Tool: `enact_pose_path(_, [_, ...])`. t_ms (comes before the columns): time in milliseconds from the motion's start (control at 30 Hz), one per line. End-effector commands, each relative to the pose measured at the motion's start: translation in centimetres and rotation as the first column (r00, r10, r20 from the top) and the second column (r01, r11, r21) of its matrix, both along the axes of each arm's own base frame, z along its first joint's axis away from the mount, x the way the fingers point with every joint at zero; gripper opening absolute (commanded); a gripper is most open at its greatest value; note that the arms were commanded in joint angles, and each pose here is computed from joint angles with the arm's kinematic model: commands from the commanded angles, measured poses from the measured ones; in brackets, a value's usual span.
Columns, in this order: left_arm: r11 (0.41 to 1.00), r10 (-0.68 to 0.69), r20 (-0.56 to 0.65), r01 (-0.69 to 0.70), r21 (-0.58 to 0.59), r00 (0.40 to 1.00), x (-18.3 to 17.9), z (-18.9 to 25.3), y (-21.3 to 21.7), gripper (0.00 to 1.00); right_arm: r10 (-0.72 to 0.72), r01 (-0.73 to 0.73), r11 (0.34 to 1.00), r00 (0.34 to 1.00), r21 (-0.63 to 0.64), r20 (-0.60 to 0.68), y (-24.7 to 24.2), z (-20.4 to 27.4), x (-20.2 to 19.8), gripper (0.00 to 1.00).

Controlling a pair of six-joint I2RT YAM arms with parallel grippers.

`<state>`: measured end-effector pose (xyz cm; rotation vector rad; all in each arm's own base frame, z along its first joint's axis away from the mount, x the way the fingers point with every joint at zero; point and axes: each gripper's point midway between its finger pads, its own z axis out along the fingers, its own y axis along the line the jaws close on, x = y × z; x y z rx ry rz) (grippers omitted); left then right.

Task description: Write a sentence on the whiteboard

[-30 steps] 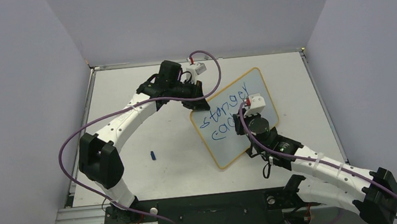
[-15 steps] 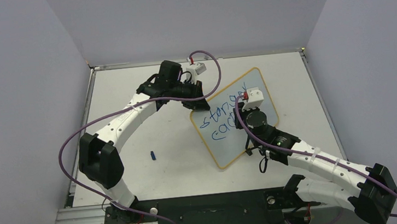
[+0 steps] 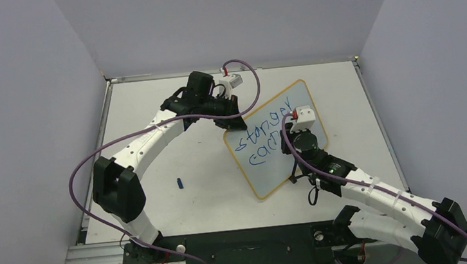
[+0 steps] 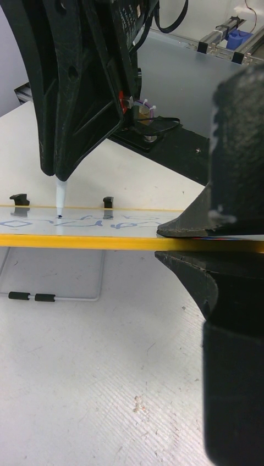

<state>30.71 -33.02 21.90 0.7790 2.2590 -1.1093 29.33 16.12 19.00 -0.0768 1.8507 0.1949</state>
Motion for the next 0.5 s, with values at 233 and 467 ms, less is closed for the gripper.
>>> enact_pose_path(233, [0.999, 0.043, 0.151, -0.043, -0.005, 0.988, 1.6, 2.5, 0.7, 0.0, 0.004, 0.0, 0.998, 0.998, 0.058, -0.063, -1.4, -2.2, -2.7, 0.0])
enact_pose_path(467, [0.999, 0.043, 0.151, -0.042, -0.005, 0.988, 1.6, 2.5, 0.7, 0.0, 0.027, -0.026, 0.994, 1.0, 0.107, -0.008, -0.9, 1.1, -2.5, 0.0])
